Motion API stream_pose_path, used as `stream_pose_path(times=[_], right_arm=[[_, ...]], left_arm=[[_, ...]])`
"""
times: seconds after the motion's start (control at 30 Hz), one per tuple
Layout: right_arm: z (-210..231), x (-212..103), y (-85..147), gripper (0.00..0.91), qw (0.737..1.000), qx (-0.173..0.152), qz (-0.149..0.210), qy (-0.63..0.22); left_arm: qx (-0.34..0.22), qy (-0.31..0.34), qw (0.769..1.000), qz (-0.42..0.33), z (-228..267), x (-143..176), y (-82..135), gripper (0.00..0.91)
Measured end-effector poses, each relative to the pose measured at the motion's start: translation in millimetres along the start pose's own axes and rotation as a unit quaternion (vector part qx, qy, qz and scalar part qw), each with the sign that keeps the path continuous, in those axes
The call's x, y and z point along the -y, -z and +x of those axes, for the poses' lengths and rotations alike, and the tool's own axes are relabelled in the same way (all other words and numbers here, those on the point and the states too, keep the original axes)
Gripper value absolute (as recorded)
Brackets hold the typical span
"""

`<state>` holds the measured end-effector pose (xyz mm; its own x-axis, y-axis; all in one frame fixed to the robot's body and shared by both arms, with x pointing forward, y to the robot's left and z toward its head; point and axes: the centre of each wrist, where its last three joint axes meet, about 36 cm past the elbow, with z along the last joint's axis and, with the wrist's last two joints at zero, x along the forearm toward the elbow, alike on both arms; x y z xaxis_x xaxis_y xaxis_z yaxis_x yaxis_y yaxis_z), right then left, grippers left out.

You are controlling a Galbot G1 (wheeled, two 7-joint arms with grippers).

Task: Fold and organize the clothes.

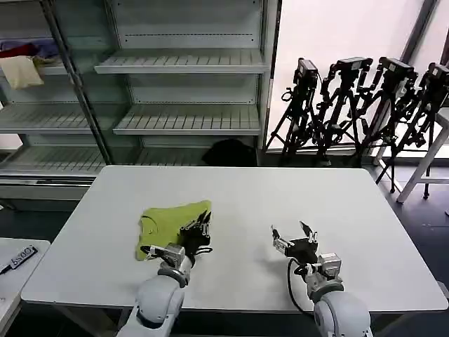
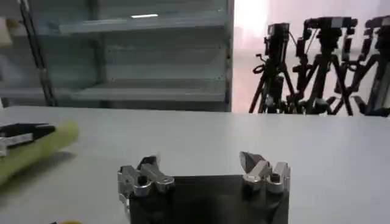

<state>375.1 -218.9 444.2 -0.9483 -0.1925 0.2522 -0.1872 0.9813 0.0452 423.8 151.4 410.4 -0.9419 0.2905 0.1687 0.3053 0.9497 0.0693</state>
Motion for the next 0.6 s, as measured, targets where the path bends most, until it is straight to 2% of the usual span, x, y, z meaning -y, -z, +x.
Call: stream_pose_path(times=[0.3,0.6], right_arm=[[-8.2,-32.6,3.9,0.907,0.998,-0.014,-0.045,0.049],[-32.1,-78.7,3.7,0.907,0.989,-0.038,-0.111,0.087]], left_arm=[[0.0,-0.004,1.0,0.018,5.8,0.8,13.6,0.907],[0.031,0.024,0.999,0.022,41.7,-47.2,40.1,0.907]])
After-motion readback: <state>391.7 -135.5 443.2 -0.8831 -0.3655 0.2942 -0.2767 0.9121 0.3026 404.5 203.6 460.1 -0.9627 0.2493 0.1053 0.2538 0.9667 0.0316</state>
